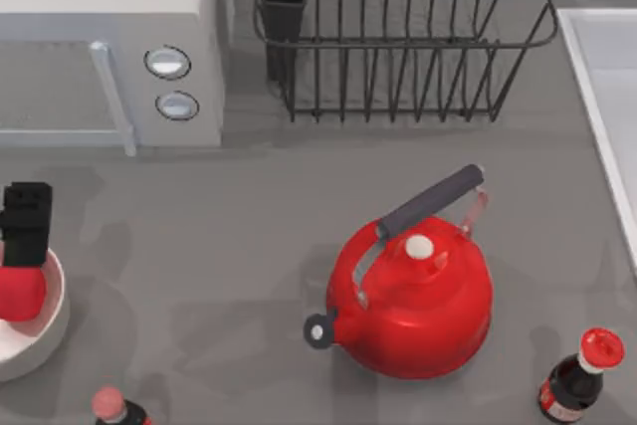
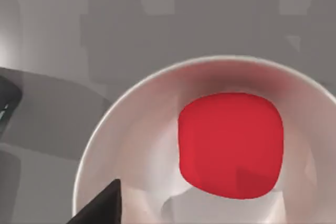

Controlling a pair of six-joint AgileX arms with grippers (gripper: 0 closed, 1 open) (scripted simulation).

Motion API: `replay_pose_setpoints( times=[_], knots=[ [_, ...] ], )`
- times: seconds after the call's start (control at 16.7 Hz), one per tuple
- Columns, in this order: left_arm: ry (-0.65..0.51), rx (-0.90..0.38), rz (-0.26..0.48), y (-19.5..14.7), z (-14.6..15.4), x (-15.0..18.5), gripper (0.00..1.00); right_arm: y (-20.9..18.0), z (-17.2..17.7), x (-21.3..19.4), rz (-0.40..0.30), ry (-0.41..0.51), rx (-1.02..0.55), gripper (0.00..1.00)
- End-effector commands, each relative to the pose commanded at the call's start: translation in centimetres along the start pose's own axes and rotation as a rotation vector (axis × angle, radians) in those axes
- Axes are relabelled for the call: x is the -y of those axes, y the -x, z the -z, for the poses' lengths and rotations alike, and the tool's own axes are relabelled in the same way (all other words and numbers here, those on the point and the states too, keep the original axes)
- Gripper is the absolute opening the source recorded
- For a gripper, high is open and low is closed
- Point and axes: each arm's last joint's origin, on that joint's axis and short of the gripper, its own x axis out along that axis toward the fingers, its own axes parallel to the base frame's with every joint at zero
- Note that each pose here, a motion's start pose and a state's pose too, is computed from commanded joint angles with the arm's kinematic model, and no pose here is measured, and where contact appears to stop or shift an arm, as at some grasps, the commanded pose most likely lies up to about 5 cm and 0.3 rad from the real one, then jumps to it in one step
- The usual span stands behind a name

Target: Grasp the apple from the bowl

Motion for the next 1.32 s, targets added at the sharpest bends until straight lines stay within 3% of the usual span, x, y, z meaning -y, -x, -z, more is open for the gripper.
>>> replay_pose_setpoints(
  times=[0.24,0.42,0.9,1.32],
  knots=[
    [-0.003,-0.270,0.008,-2.9,-3.2,-0.2,1.00,0.0,0.0,0.0,0.000,0.000,0.000,1.00],
    [-0.004,-0.368,0.012,-4.2,-4.3,-0.3,1.00,0.0,0.0,0.0,0.000,0.000,0.000,1.00],
    [-0.008,-0.384,0.013,-4.8,-4.3,-0.3,1.00,0.0,0.0,0.0,0.000,0.000,0.000,1.00],
    [-0.005,-0.364,0.012,-11.8,-2.2,-0.3,1.00,0.0,0.0,0.0,0.000,0.000,0.000,1.00]
  ],
)
